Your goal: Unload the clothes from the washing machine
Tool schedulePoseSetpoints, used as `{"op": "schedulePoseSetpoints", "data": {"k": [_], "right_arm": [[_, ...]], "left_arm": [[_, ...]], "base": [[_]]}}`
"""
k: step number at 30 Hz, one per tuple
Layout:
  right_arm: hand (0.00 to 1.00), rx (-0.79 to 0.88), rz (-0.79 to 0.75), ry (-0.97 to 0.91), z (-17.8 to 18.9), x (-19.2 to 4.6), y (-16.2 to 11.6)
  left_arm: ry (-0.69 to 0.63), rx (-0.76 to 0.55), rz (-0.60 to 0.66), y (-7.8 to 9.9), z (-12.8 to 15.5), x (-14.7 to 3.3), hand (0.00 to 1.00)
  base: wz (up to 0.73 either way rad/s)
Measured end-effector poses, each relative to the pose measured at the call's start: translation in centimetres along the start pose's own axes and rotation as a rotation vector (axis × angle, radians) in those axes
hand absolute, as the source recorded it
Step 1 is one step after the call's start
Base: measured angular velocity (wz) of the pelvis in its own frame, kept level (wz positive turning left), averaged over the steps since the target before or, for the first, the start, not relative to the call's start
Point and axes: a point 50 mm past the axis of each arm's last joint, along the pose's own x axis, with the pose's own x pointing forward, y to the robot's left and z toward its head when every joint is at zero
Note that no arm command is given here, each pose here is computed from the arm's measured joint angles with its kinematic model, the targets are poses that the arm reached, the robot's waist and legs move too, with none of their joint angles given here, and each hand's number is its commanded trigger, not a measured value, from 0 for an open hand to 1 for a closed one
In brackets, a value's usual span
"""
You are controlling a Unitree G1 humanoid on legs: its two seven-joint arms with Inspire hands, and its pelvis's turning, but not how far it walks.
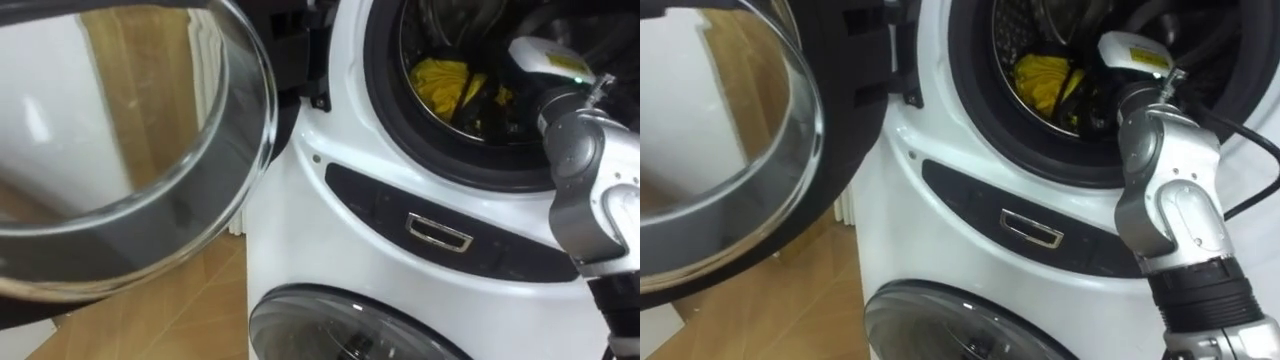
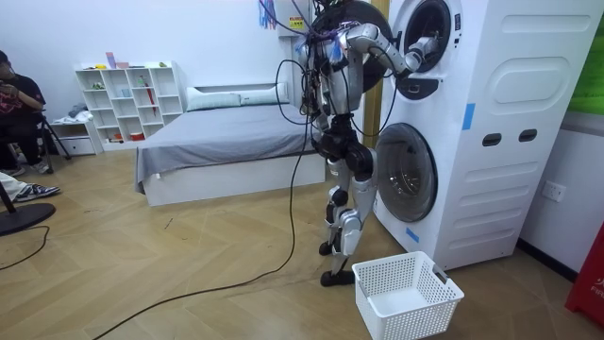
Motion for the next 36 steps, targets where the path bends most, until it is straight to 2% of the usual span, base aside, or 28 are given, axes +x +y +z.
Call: {"op": "schedulePoseSetpoints", "data": {"k": [6,14,23,36], "right_arm": [[1.0,0.022,0.078,0.023,-0.8,0.3,1.4],[1.0,0.014,0.038,0.023,-0.9,0.2,1.3],[1.0,0.044,0.026,-0.06,0.0,-0.2,1.0],[1.0,0.063,-0.104,-0.275,3.0,-4.0,-0.8]], "left_arm": [[-0.008,-0.002,0.011,0.1,0.2,0.0,0.0],[-0.006,0.016,0.021,0.7,0.2,-0.1,0.0],[-0.039,0.061,0.011,0.3,0.8,-0.1,0.0],[-0.079,0.054,0.033,0.5,1.1,0.0,0.0]], "base": [[0.02],[0.06],[-0.05],[-0.08]]}}
